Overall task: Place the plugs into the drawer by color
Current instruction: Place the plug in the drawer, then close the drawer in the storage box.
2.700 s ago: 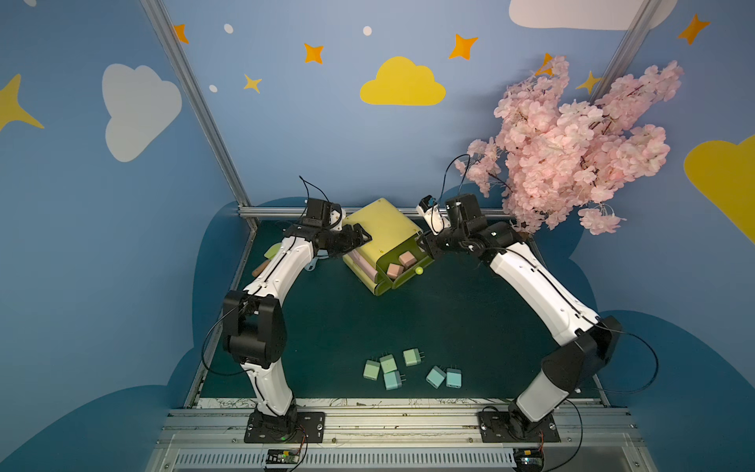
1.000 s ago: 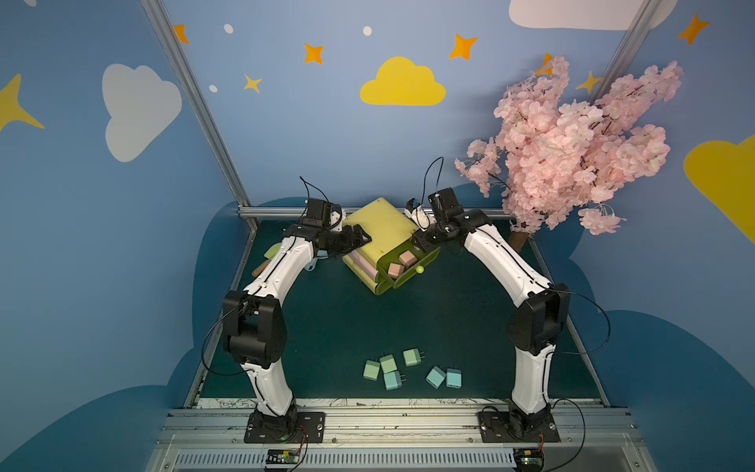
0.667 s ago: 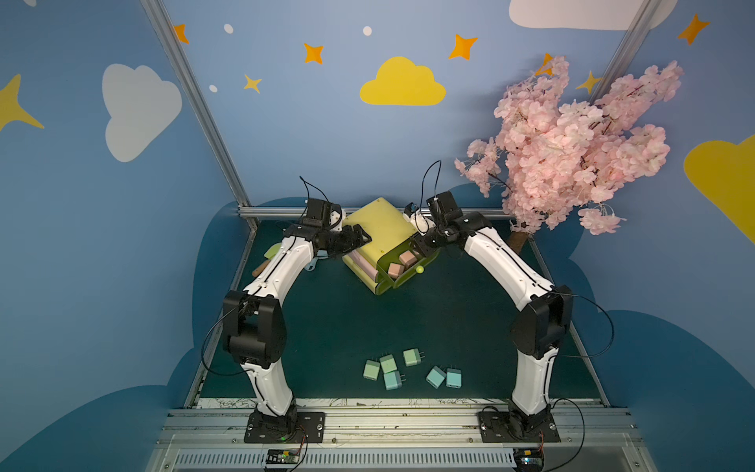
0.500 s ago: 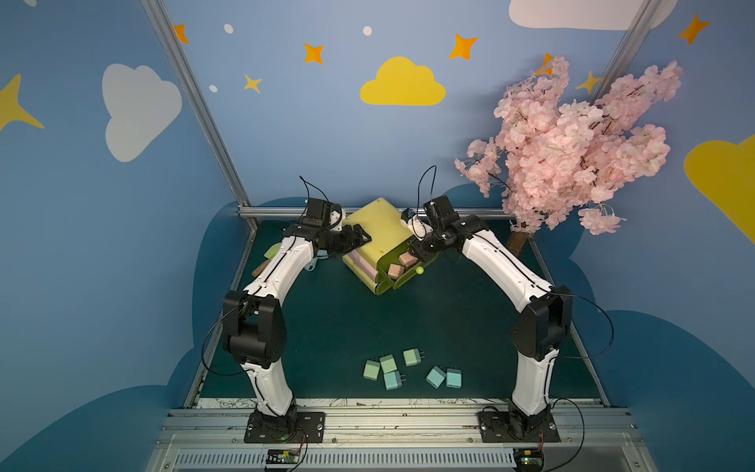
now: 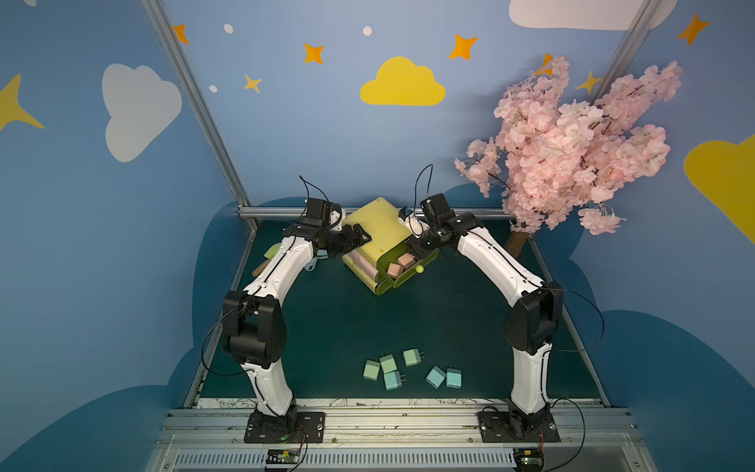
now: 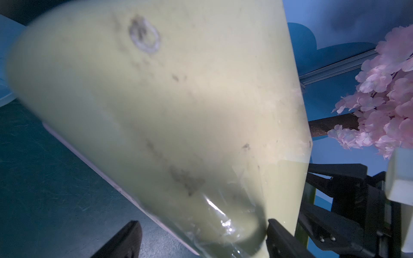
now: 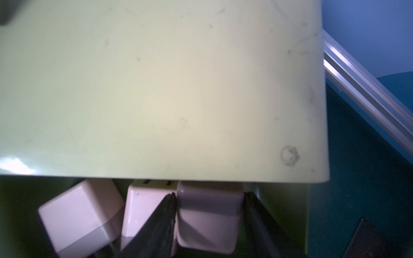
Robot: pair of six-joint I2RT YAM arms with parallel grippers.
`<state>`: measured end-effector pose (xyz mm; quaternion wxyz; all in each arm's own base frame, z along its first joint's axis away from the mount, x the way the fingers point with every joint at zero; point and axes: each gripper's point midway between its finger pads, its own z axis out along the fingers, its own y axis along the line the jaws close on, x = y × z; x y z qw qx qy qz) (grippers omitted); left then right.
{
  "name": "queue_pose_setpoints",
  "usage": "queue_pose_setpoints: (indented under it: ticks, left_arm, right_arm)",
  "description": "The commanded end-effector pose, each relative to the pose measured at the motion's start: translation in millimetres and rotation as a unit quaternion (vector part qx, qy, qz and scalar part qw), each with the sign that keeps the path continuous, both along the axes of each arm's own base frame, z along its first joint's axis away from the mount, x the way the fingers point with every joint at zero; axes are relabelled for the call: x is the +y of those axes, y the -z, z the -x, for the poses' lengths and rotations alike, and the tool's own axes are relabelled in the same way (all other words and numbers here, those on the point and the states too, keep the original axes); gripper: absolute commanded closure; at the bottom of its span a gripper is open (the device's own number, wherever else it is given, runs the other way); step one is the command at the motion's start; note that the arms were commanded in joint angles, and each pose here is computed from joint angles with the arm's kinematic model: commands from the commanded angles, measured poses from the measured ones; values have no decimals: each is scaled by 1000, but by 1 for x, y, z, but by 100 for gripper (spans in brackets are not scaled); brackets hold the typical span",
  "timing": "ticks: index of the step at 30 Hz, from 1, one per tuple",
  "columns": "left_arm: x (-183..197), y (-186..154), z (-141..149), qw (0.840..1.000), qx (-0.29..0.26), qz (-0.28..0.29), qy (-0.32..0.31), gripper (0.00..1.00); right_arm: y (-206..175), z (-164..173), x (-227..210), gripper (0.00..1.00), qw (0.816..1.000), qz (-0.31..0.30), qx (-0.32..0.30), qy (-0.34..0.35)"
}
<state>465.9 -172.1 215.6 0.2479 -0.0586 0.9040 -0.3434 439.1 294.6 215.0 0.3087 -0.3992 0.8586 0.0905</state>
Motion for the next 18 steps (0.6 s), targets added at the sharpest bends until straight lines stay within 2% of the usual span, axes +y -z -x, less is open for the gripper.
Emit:
queue_pose_setpoints:
  ticks: [1,4,7,10,12,15,18]
  left_arm:
    - [10,16,5,999,24,-26,-6,12]
    - [11,16,5,999,25,-26,-6,12]
    - [11,17,4,999,25,-25,-7,12]
    - [10,18,3,999,26,-24,-6,12]
    - [9,18,3,999,28,-20,-5,13]
    - [9,18,3,999,28,-21,-5,14]
    - [11,18,4,999,27,-22,-6,14]
  right_arm:
    - [-45,3,-1,38,999,-24,-41,-2]
    - [-77,13,-8,33,997,-48,-64,6]
    - [-93,35,-16,33,995,-71,-74,4]
    - [-81,66,-27,37,993,-100,-58,15]
    - [-55,83,-34,40,990,-122,-69,14]
    - [-32,94,-48,44,980,-158,-110,41]
    - [-12,100,-55,48,978,-165,-118,48]
